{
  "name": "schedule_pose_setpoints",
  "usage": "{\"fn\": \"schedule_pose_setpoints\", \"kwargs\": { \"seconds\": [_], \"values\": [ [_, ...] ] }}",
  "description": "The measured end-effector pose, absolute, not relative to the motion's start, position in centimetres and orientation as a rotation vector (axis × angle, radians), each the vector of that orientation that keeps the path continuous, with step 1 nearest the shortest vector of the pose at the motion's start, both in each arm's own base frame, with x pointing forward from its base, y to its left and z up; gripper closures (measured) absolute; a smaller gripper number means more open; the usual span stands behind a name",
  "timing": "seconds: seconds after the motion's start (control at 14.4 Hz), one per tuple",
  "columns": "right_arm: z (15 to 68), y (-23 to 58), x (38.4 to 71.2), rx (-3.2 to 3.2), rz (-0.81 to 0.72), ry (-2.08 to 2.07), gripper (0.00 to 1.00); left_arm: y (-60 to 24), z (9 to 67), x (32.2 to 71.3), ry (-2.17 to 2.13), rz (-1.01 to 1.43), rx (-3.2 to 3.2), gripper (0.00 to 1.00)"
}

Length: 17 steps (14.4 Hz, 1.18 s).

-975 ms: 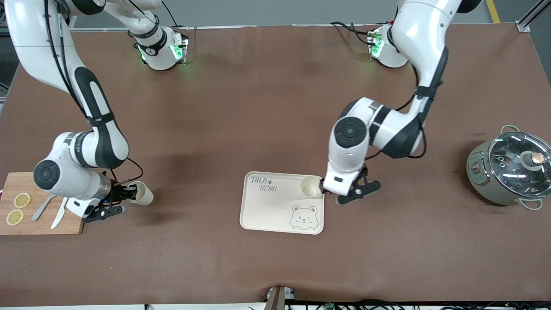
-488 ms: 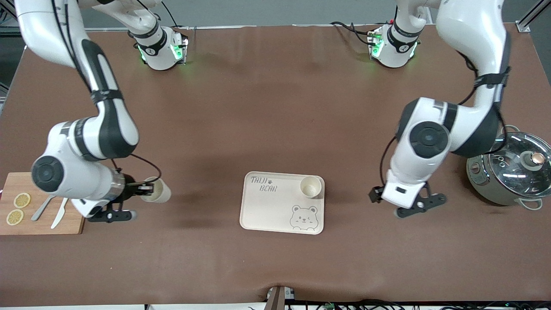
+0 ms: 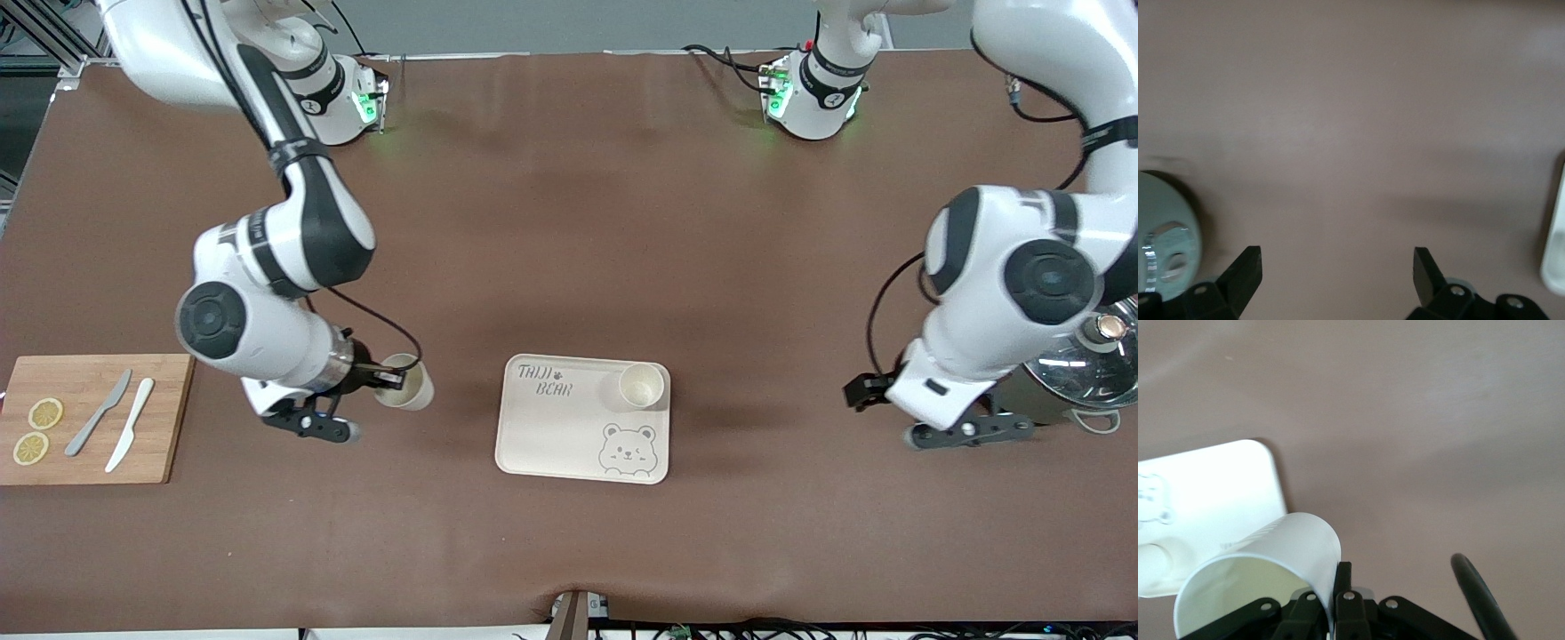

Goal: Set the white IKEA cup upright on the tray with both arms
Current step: 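Lift the second cup with the right gripper while the left gripper withdraws, then set the cup upright on the tray beside the first cup, open the right gripper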

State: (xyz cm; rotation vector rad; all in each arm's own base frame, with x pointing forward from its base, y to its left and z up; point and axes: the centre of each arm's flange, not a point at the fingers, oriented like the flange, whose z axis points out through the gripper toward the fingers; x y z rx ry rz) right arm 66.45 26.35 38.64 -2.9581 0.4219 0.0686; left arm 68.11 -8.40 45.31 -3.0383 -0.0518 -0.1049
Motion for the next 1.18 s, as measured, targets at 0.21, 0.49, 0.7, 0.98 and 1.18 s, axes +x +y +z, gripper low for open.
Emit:
{"fn": "schedule_pose_setpoints", "kwargs": {
  "seconds": [0.21,0.49,0.7,0.98,1.18],
  "values": [
    [36.7,33.1,64.9,-2.91,-0.004,0.495,0.96,-6.2,49.5,66.5,-0.029,-0.083,-3.056,0.0],
    [32.5,38.0,64.0,-2.86,-0.075,0.532,0.96,-5.6,55.8,63.1,-0.021,-0.063,-3.084,0.0],
    [29.7,39.1,63.9,-2.845,-0.108,0.523,0.96,-5.6,59.6,60.7,0.0,-0.073,-3.087,0.0],
    [26.7,40.2,63.6,-2.843,-0.119,0.51,0.96,-6.1,58.7,60.0,0.087,-0.016,-3.12,0.0],
    [25.4,40.8,63.2,-2.847,-0.118,0.5,0.96,-6.0,58.1,59.9,0.141,0.003,-3.118,0.0]
  ]
}}
